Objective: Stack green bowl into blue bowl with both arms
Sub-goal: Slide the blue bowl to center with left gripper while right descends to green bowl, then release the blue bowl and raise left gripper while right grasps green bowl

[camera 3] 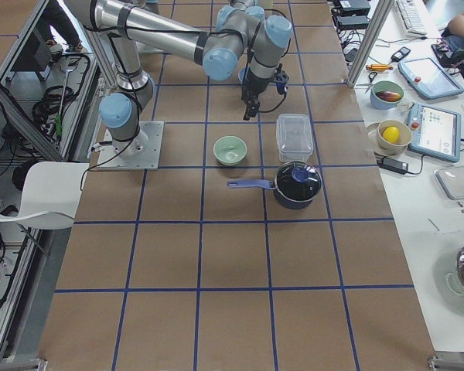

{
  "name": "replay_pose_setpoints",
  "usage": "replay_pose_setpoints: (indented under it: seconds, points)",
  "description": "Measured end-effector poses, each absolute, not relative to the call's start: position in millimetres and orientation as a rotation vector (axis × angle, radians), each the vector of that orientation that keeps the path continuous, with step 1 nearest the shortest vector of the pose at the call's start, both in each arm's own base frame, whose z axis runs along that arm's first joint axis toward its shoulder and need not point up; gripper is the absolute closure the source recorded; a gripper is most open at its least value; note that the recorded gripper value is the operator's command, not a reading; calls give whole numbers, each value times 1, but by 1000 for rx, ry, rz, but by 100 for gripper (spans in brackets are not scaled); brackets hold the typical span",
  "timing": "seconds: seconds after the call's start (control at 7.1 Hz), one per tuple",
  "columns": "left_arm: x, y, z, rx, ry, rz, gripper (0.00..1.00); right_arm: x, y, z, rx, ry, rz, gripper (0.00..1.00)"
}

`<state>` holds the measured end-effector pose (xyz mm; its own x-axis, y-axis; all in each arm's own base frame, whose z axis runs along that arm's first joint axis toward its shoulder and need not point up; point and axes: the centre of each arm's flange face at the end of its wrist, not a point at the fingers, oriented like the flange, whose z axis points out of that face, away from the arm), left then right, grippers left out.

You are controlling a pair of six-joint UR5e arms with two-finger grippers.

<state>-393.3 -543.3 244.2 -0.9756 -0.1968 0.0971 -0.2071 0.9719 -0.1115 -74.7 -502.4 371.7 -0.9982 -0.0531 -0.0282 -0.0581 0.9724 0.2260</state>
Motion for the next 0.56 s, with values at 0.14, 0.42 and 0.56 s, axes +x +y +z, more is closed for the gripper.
replay_pose_setpoints:
  seconds: [0.14,0.42,0.56]
  points:
    - [-353,-561,275,230,-3032,217,0,-95,-492,338,-89,3101,321,0]
    - [-239,-581,352,89,-3049,198,0,-116,-469,277,-66,3116,240,4]
    - [-188,-576,389,26,-3053,171,0,-118,-460,249,-77,3130,195,11]
